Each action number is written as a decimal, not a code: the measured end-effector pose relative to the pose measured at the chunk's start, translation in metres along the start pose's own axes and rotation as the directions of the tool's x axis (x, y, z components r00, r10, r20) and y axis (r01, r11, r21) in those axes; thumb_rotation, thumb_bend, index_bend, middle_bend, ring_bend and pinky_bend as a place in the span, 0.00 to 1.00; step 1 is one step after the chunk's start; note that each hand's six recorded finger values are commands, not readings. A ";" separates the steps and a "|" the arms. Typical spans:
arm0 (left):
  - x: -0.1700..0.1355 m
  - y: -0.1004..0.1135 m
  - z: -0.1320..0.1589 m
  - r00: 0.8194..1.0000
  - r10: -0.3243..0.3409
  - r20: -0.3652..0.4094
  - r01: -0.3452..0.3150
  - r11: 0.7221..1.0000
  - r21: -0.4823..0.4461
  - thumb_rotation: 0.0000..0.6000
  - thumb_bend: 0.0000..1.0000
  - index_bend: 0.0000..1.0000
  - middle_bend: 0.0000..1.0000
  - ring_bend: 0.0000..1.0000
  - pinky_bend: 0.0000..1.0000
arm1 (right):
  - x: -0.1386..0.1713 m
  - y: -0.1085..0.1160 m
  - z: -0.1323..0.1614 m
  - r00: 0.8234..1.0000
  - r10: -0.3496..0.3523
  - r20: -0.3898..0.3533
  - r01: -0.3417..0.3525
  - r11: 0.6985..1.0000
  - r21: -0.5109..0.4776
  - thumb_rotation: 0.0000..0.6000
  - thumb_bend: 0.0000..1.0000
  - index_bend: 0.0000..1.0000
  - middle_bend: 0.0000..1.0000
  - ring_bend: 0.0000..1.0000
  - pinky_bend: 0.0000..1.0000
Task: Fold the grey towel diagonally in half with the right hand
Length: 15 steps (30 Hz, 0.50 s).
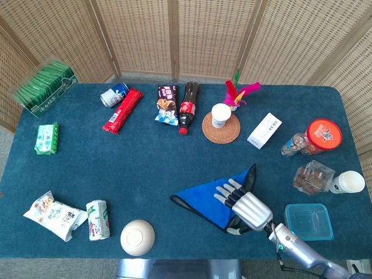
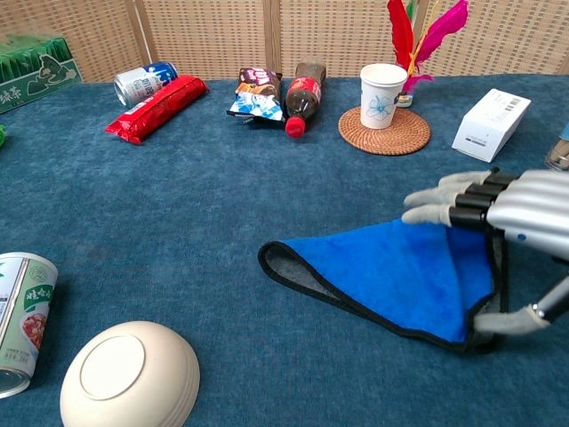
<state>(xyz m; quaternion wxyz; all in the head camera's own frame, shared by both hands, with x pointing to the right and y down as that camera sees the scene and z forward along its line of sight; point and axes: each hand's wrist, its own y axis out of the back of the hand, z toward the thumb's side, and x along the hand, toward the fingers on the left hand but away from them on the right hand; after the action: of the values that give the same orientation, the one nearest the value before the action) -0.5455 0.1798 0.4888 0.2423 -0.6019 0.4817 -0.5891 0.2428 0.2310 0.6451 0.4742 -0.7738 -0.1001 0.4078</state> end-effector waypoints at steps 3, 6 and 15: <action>0.000 0.001 0.000 1.000 0.002 0.000 -0.002 1.000 -0.002 1.00 0.17 0.06 0.00 0.00 0.00 | 0.001 0.009 -0.010 1.000 -0.026 0.016 0.025 0.999 0.037 0.45 0.24 0.04 0.00 0.00 0.00; 0.000 0.001 0.000 1.000 0.001 0.000 -0.001 1.000 -0.003 1.00 0.17 0.06 0.00 0.00 0.00 | 0.002 0.016 -0.015 0.999 -0.041 0.026 0.040 0.998 0.057 0.44 0.24 0.04 0.00 0.00 0.00; -0.002 0.001 0.001 1.000 0.002 0.007 -0.002 1.000 -0.006 1.00 0.17 0.06 0.00 0.00 0.00 | -0.002 0.033 -0.027 0.995 -0.084 0.062 0.081 0.996 0.048 0.44 0.24 0.04 0.00 0.00 0.00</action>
<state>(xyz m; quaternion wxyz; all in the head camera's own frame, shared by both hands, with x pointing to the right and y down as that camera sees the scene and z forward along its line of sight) -0.5452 0.1804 0.4868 0.2428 -0.6042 0.4833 -0.5851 0.2539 0.1946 0.6246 0.5047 -0.7445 -0.1380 0.4146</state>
